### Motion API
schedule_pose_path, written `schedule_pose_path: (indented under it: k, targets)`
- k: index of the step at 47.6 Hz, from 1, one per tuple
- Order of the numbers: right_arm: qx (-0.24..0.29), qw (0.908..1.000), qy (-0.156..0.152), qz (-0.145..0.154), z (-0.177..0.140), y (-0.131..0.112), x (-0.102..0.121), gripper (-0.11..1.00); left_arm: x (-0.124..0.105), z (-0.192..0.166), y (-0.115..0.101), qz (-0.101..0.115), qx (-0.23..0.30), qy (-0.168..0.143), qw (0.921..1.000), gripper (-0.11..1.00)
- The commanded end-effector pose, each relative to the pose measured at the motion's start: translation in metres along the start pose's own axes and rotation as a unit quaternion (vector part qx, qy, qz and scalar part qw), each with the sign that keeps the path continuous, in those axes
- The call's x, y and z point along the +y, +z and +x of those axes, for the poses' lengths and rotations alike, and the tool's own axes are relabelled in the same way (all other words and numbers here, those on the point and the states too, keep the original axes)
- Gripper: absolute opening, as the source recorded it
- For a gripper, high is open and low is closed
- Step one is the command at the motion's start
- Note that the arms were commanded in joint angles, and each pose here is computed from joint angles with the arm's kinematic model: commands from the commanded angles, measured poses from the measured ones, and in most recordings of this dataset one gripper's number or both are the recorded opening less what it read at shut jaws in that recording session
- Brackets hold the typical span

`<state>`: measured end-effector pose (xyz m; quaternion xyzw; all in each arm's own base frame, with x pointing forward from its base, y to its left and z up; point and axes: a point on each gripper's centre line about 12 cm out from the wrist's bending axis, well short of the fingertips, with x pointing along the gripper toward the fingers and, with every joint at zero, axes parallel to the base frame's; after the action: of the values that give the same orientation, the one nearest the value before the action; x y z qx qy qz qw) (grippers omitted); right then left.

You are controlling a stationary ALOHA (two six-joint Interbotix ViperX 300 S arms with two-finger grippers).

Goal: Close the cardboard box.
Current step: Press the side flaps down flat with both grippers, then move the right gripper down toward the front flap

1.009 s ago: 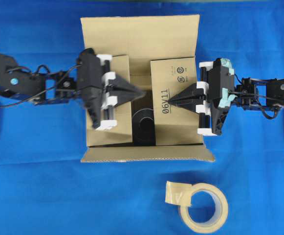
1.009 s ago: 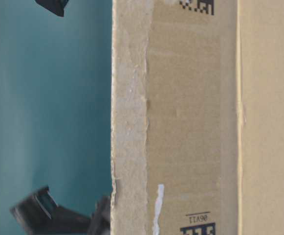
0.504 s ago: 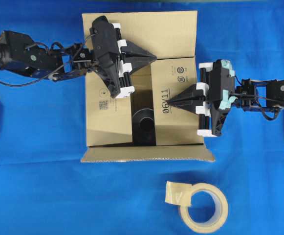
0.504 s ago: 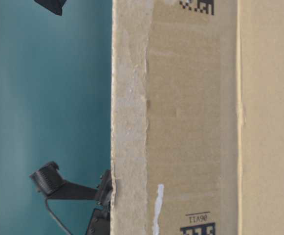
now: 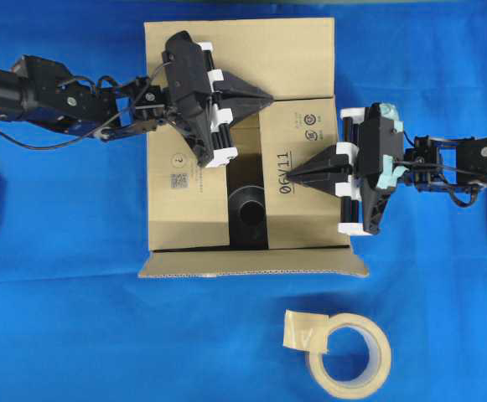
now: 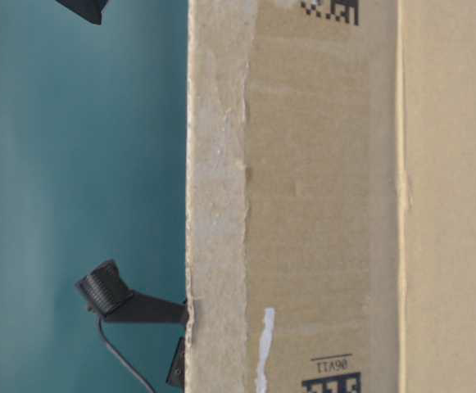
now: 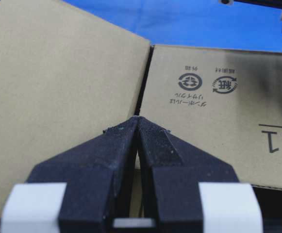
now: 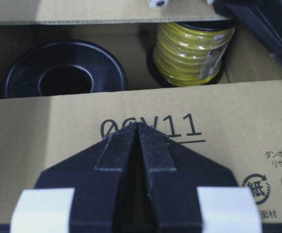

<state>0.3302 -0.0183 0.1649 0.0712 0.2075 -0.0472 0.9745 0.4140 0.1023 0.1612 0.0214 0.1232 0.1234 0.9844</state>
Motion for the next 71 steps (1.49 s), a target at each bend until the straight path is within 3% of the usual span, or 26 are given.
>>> schedule_pose_path:
  k: [1,13,27,33,40,46,52,63,71]
  targets:
    - [-0.015,0.9999,0.007,-0.001,0.001,0.009,0.005,0.00,0.002,0.003,0.011,-0.001,-0.018,0.003,0.9998,0.00]
    - [-0.019,0.9997,0.015,-0.004,-0.001,0.012,0.011,0.00,0.002,0.004,0.010,-0.001,-0.016,0.003,0.9999,0.00]
    - [-0.074,0.9961,0.046,-0.011,-0.037,0.056,0.031,0.00,0.002,0.003,0.009,-0.001,-0.013,0.002,0.9999,0.00]
    - [-0.102,0.9918,0.076,-0.018,-0.061,0.071,0.048,0.00,0.002,0.002,0.009,-0.001,-0.012,0.002,0.9999,0.00]
    - [-0.134,0.9812,0.135,-0.033,-0.094,0.077,0.078,0.00,0.002,0.002,0.008,-0.001,-0.011,0.002,0.9999,0.00]
    - [-0.142,0.9704,0.189,-0.047,-0.115,0.072,0.104,0.00,0.002,0.002,0.008,-0.001,-0.010,0.002,0.9999,0.00]
    - [-0.120,0.9652,0.223,-0.068,-0.115,0.057,0.123,0.00,0.002,0.002,0.008,-0.001,-0.010,0.002,0.9999,0.00]
    - [-0.047,0.9715,0.216,-0.085,-0.085,0.019,0.130,0.00,0.002,0.002,0.008,-0.001,-0.010,0.002,0.9999,0.00]
    - [-0.026,0.9731,0.211,-0.088,-0.072,0.006,0.131,0.00,0.002,0.001,0.007,-0.001,-0.009,0.002,1.0000,0.00]
